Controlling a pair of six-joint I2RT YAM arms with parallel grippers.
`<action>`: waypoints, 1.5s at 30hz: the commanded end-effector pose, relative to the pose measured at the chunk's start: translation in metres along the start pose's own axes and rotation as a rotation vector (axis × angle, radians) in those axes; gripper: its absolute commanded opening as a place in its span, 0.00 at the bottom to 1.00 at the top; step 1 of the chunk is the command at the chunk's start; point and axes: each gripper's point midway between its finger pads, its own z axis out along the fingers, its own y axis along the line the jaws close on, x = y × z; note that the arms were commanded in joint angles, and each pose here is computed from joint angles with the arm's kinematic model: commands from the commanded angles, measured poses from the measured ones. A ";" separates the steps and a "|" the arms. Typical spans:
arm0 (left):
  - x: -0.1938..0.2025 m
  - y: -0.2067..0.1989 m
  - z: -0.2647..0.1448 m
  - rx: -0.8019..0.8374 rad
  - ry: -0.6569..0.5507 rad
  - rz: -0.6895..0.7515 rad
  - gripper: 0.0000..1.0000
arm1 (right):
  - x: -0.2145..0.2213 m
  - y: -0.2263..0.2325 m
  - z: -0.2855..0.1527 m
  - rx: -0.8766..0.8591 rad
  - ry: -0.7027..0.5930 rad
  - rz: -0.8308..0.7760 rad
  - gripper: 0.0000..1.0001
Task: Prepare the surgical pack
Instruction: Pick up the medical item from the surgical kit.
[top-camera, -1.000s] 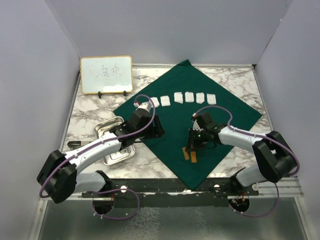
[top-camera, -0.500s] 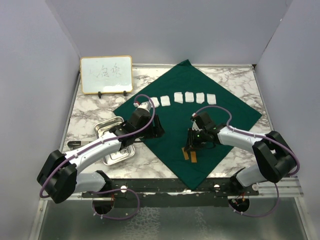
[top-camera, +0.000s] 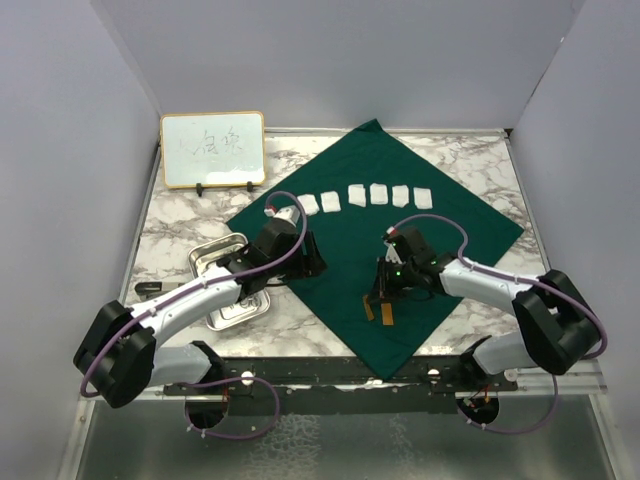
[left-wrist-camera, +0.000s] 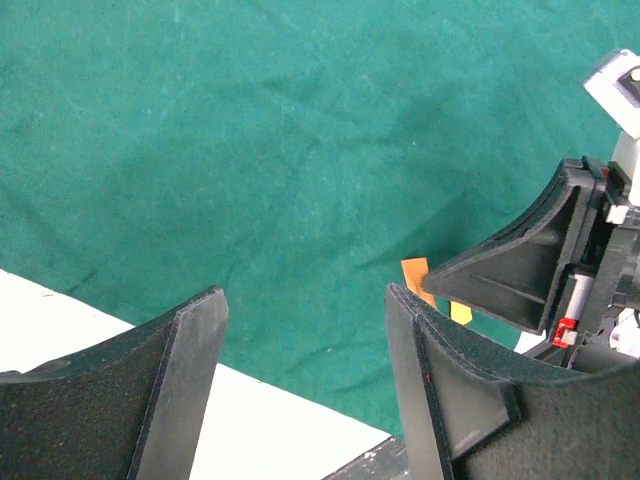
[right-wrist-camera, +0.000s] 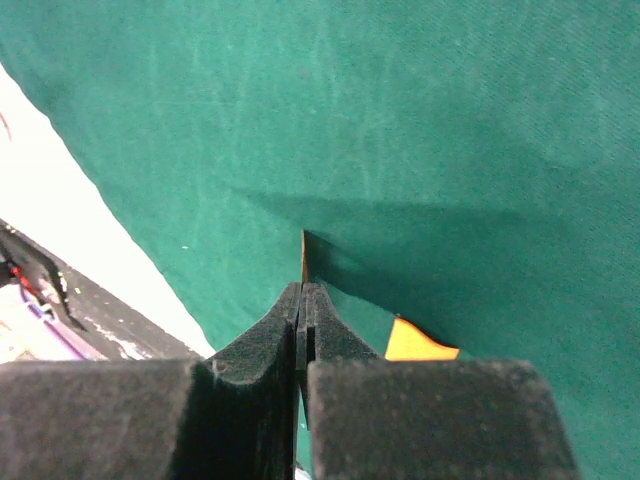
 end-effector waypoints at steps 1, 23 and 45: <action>0.001 -0.009 -0.004 0.074 0.003 -0.033 0.68 | -0.003 0.024 -0.005 -0.122 -0.025 -0.006 0.01; 0.016 -0.036 0.001 0.294 0.098 -0.080 0.68 | 0.004 0.005 -0.017 -0.052 0.034 -0.049 0.22; 0.121 -0.089 0.060 0.359 0.482 -0.010 0.02 | 0.016 0.001 -0.011 -0.201 0.040 0.003 0.22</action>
